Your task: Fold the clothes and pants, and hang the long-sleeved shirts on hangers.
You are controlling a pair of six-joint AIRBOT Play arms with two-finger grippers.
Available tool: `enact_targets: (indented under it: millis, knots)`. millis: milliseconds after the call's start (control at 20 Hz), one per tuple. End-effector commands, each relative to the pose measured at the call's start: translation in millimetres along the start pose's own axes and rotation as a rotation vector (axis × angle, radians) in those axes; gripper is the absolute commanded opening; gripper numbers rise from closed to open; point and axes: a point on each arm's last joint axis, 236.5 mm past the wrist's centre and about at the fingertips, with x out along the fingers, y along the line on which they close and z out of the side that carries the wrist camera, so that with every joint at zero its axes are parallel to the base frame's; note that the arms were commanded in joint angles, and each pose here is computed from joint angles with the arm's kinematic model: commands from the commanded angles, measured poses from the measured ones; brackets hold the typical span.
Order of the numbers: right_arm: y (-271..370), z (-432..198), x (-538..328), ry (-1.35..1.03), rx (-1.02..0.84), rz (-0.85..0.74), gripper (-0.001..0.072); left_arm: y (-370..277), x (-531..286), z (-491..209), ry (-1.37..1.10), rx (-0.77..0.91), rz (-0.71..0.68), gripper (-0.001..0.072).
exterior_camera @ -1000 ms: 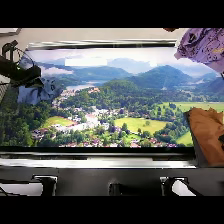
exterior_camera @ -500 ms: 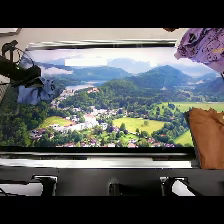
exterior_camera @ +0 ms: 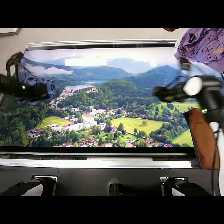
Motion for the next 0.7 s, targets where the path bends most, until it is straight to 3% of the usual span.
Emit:
enact_targets:
  millis: [0,650]
  knots:
    - [81,-26,0,-0.004,-0.260,0.068,0.0030,2,-2,-27,-0.030,0.022,0.018,0.0016]
    - [93,-41,-2,0.031,-0.297,0.077,0.0030,2,-6,-28,-0.037,0.022,0.019,0.0017]
